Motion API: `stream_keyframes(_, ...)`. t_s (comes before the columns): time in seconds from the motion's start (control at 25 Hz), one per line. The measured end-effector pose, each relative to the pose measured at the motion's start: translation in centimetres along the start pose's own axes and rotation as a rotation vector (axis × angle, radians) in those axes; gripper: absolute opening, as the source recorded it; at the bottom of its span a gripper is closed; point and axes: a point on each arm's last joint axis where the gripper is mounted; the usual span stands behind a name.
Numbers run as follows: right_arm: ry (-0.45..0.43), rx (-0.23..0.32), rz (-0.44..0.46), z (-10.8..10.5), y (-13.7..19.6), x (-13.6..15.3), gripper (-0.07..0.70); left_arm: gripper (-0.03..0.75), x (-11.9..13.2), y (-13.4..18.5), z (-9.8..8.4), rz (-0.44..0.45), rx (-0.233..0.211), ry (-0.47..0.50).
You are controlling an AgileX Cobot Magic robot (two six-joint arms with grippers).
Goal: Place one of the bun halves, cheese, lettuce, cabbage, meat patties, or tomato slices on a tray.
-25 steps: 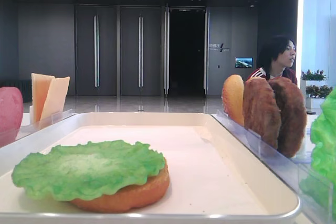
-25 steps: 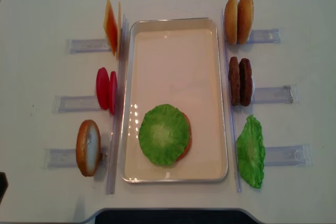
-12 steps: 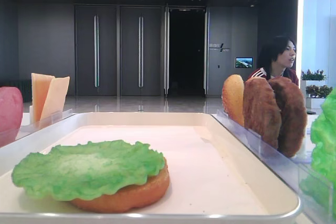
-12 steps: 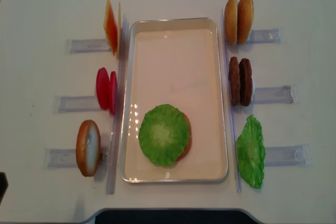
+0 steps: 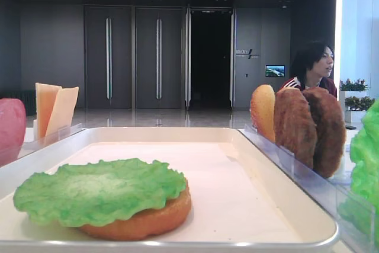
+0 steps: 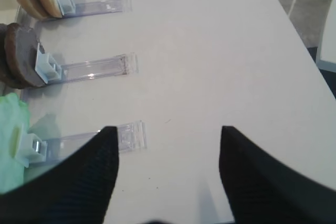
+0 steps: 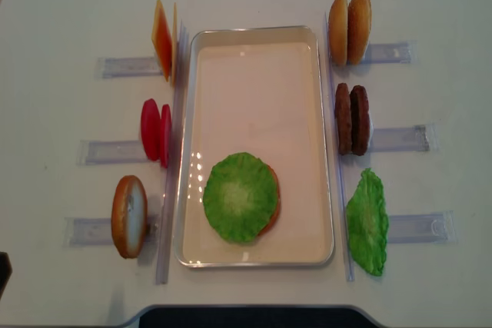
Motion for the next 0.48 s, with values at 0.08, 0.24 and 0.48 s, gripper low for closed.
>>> stream_keyframes(0.08, -0.001, -0.001, -0.011, -0.01, 0.14, -0.10, 0.432, -0.007, 0.00, 0.00, 0.00, 0.000, 0.000, 0.000)
stream_keyframes(0.24, 0.000, -0.004, -0.012, -0.02, 0.20, 0.03, 0.432, -0.007, 0.00, 0.00, 0.00, 0.000, 0.000, 0.000)
stream_keyframes(0.48, 0.014, -0.023, -0.051, -0.14, 0.02, 0.55, 0.432, -0.007, 0.00, 0.00, 0.00, 0.000, 0.000, 0.000)
Point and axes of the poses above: a point on each arm's last joint axis where the gripper is mounted, x pointing out along that axis toward the gripper, z along the wrist's bending axis when the last joint is at zero, y = z × x, and after that the axes turned 1 degree about -x, right-handed
